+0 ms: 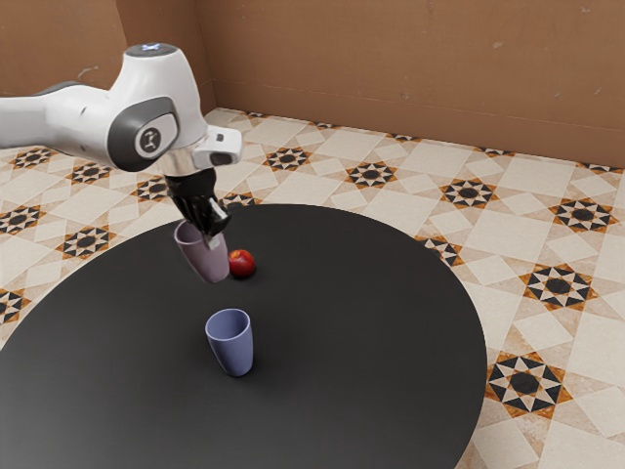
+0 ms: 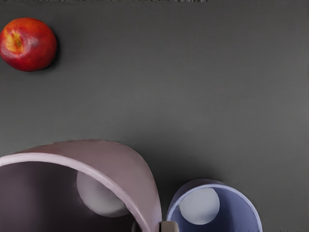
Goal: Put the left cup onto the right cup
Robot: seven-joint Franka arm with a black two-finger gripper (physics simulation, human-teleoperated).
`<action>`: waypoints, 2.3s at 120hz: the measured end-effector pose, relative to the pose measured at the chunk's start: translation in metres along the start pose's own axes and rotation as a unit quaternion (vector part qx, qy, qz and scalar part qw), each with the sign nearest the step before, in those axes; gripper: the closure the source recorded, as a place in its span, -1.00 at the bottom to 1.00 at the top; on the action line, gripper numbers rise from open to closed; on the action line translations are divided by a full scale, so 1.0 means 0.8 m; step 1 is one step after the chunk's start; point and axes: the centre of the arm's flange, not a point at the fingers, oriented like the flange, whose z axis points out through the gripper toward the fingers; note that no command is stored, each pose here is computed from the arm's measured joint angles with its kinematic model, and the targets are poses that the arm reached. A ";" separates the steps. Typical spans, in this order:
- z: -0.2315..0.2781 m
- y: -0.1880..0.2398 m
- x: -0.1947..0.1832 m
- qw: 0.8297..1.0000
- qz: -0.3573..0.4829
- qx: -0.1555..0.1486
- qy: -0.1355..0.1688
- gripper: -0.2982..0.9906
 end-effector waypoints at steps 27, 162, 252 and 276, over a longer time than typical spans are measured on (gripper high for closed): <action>-0.005 0.042 -0.008 1.000 0.031 -0.004 0.000 0.68; 0.022 0.086 -0.055 0.998 0.061 -0.010 -0.028 0.68; 0.035 0.081 -0.049 0.998 0.057 -0.010 -0.033 0.68; 0.035 0.082 -0.047 0.998 0.059 -0.010 -0.031 0.68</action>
